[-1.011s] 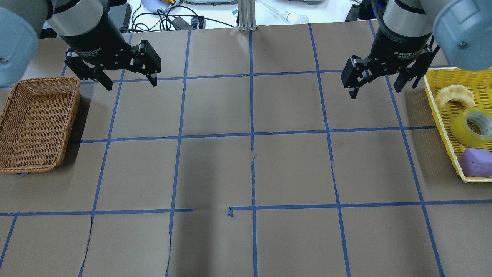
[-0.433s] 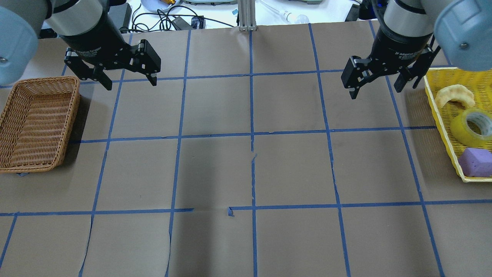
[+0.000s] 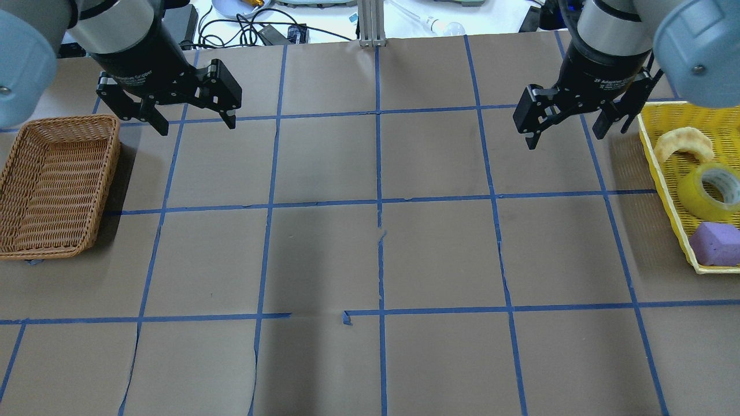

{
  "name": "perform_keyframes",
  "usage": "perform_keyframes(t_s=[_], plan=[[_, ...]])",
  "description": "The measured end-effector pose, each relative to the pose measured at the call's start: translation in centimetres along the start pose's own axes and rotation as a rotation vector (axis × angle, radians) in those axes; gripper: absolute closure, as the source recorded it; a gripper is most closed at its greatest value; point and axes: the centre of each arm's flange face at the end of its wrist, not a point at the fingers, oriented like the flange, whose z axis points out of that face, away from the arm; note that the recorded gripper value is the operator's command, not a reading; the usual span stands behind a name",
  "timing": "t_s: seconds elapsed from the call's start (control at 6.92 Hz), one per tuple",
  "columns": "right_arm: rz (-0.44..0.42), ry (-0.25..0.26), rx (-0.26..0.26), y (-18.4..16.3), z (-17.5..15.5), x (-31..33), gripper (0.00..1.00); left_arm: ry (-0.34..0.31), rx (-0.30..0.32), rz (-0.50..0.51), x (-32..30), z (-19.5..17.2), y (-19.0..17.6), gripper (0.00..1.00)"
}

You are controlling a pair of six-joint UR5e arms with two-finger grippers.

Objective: Transfer tape with both arms

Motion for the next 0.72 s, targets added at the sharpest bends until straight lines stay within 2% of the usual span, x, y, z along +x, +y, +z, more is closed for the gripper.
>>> perform_keyframes(t_s=[0.72], plan=[[0.002,-0.003,-0.022,-0.5,1.3,0.0,0.00,-0.002,-0.001,0.000,0.0,0.0,0.0,0.00]])
